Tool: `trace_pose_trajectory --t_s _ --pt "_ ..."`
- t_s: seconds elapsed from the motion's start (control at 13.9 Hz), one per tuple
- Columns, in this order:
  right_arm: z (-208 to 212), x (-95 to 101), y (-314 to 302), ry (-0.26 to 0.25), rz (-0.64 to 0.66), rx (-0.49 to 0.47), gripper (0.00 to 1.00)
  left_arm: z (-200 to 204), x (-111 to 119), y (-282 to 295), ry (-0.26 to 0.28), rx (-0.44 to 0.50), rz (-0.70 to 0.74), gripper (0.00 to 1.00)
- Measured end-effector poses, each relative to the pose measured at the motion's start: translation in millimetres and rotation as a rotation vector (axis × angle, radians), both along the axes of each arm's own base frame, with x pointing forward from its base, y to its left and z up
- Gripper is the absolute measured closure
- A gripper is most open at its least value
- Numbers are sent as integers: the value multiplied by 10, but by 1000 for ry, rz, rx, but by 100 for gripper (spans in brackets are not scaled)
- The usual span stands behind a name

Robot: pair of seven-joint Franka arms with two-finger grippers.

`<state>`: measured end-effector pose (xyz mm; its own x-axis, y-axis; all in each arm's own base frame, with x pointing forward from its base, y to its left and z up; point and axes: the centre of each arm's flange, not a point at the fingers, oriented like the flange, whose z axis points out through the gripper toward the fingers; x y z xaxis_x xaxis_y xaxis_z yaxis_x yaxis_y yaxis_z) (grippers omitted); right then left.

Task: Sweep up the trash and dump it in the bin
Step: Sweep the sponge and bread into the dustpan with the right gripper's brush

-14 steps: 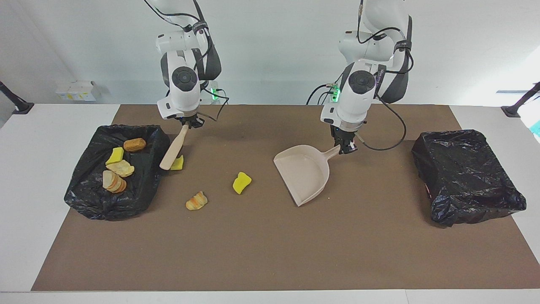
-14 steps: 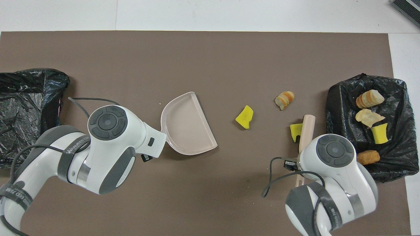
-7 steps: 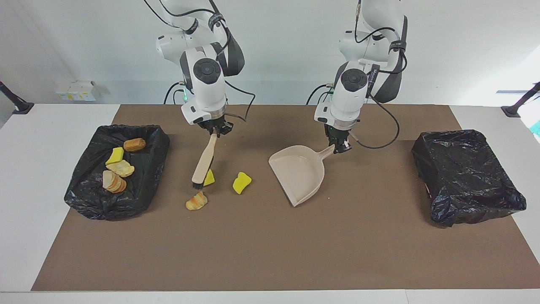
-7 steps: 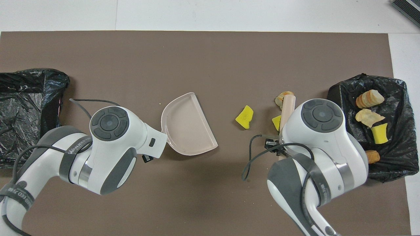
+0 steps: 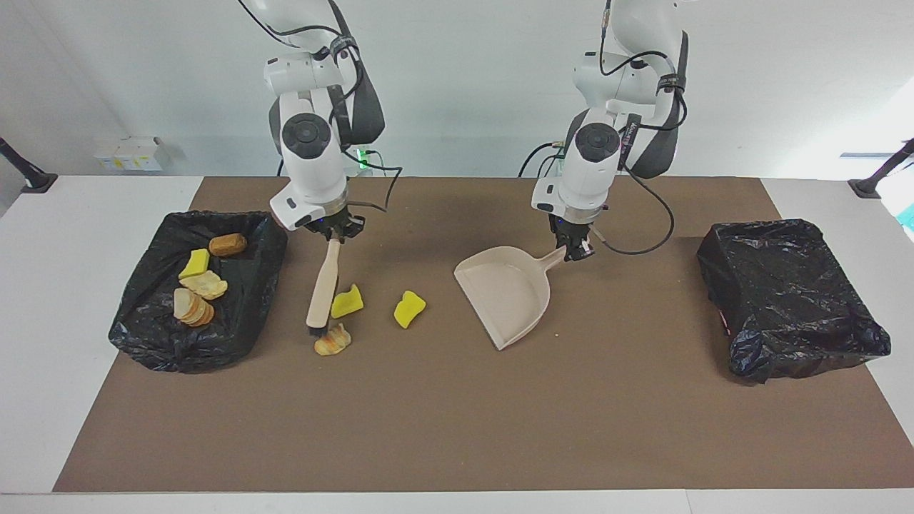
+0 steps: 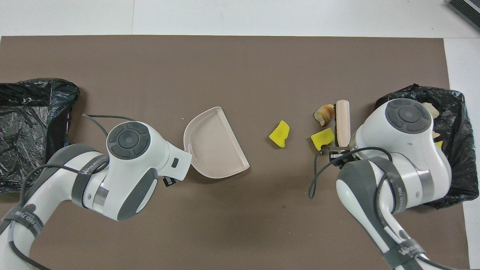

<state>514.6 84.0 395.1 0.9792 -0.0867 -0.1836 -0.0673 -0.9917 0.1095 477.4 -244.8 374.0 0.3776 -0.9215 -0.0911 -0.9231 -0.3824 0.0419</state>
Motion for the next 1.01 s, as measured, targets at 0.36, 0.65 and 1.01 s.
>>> trace_pose_trajectory --t_s 0.36,0.65,1.01 --pt "-381 -138 -263 4 33 20 74 -4 -6 -8 0 1 10 69" --pt "-512 -216 -30 -12 64 35 74 -4 -8 -13 0 1 11 69" --pt "-582 -215 610 -42 43 57 74 -5 -10 -16 0 1 12 69"
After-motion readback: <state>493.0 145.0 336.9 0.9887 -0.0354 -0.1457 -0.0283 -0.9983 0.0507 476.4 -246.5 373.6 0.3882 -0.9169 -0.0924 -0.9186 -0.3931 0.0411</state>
